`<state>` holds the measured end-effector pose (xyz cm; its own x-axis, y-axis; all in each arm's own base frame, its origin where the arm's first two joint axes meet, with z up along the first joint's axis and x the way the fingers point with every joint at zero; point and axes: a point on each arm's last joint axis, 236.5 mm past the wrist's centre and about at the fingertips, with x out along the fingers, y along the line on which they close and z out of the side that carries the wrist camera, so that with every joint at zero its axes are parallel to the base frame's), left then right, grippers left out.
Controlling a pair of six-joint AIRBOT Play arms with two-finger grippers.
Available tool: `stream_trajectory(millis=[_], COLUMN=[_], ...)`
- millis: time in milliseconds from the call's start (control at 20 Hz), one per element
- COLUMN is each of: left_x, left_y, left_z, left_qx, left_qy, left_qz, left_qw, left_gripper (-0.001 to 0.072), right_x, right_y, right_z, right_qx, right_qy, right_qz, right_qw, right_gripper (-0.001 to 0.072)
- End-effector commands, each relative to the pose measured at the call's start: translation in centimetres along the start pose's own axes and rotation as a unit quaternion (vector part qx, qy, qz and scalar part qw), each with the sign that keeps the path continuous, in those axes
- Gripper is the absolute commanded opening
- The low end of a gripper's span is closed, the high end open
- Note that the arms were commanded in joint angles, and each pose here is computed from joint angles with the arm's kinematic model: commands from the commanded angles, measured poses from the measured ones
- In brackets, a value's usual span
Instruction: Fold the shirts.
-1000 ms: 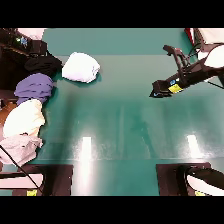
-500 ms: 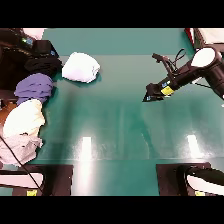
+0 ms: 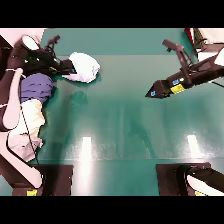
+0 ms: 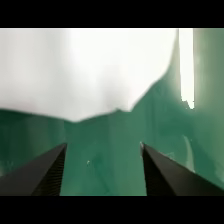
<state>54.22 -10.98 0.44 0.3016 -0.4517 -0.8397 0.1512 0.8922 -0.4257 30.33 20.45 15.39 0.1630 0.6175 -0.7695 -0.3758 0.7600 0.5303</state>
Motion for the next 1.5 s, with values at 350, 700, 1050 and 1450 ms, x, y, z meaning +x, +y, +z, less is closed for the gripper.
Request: stream_trajectory(millis=[350,700,1050,1450], left_x=[6.0,-12.7,-26.9,-8.4], left_y=[-0.2,-15.2,-29.6,-23.6], left_z=[1.7,3.7,-7.7,-14.1], left_qx=[-0.002,0.232,0.404,0.340], left_qy=[-0.032,-0.131,-0.150,0.060], left_qz=[-0.007,-0.127,-0.242,-0.189], left_qw=[0.999,0.955,0.869,0.919], left_gripper=[0.0023,0.0022,0.0022,0.0378], right_x=[-2.5,-4.7,-12.2,-14.6], right_y=[1.4,-0.8,-1.9,-0.3], right_z=[2.7,4.1,6.1,5.0], right_qx=[-0.021,0.004,0.011,-0.005], right_qy=[-0.092,-0.133,-0.266,-0.293], right_qz=[-0.003,-0.022,-0.061,-0.066], right_qw=[0.996,0.991,0.962,0.954], right_gripper=[0.0020,0.0021,0.0021,0.0021])
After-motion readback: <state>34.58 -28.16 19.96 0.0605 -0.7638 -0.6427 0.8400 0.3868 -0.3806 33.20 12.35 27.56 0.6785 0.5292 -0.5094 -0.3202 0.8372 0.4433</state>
